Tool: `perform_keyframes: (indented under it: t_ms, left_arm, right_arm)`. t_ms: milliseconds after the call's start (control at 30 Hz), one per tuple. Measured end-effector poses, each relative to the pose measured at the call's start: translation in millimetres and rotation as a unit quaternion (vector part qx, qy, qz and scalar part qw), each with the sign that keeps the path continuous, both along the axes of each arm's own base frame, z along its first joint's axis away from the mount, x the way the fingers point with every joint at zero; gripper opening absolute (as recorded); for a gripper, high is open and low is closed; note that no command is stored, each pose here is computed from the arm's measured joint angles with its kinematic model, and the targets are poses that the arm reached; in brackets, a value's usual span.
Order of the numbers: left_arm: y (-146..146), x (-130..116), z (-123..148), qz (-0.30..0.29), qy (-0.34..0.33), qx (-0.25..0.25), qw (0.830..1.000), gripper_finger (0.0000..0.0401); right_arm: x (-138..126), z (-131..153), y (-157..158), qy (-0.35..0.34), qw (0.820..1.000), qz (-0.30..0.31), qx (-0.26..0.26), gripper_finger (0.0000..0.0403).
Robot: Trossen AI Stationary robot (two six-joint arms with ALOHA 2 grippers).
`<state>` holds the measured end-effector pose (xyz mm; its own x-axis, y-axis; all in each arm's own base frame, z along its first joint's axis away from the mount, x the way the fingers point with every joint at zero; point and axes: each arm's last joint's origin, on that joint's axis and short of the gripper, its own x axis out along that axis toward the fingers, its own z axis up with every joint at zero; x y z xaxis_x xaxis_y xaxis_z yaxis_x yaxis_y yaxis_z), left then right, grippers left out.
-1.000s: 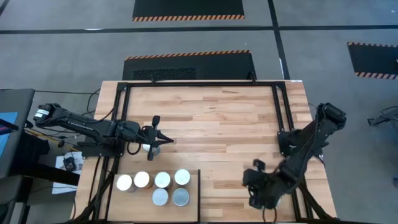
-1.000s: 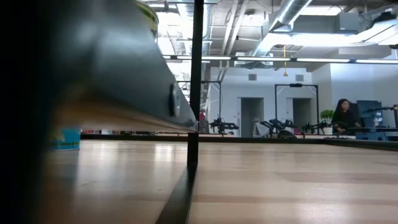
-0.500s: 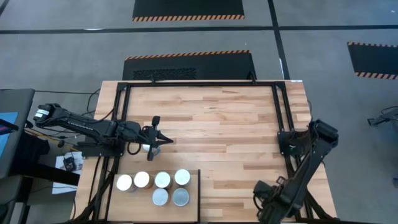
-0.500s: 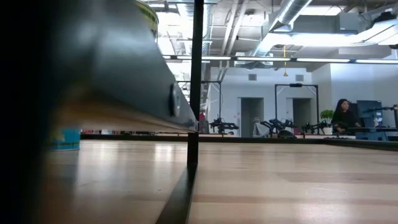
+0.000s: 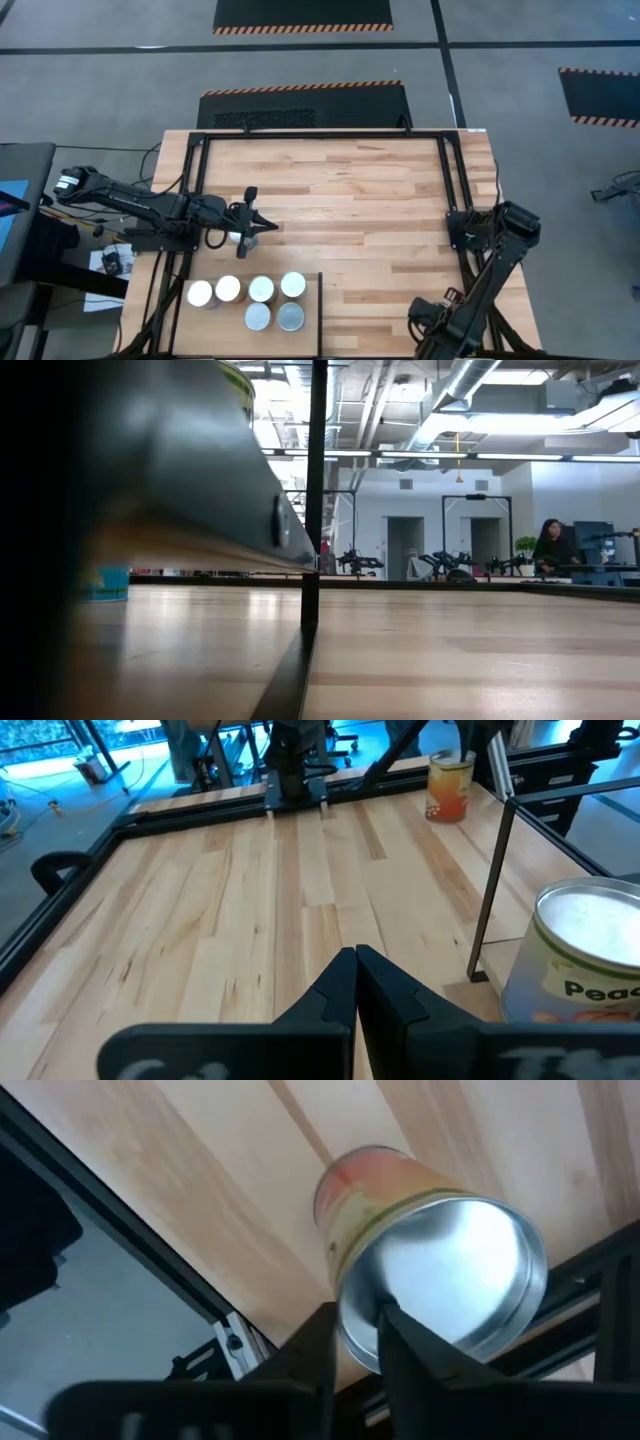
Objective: Pick and place cans onto a shelf
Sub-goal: Put the canned corn on the shelf
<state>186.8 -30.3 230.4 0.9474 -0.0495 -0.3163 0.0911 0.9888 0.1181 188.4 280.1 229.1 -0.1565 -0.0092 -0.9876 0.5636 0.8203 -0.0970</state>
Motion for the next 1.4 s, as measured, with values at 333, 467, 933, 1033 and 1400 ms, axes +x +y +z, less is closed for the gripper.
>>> perform_keyframes:
  t_ms: [333,467,933,1033,1400]
  left_arm:
    - [0.0,-0.1,-0.2,0.0,0.001,-0.001,1.0,0.0]
    - [0.0,-0.1,-0.2,0.0,0.001,-0.001,1.0,0.0]
    - [0.0,-0.1,-0.2,0.0,0.001,-0.001,1.0,0.0]
    - [0.0,-0.1,-0.2,0.0,0.001,0.0,1.0,0.0]
    - [1.0,-0.1,-0.1,0.018,0.0,0.0,1.0,0.0]
  right_arm:
    - [16.0,1.0,-17.7,-0.006,0.997,0.078,-0.019,0.0006]
    - [27.9,5.5,-34.6,-0.007,0.993,0.11,-0.03,0.0005]
    - [112.7,28.0,-145.0,-0.112,0.959,0.256,-0.046,0.0003]
    - [140.1,24.6,-172.3,-0.161,0.941,0.293,-0.05,0.0003]
    - [182.0,35.3,-221.8,-0.291,0.879,0.365,-0.094,0.0003]
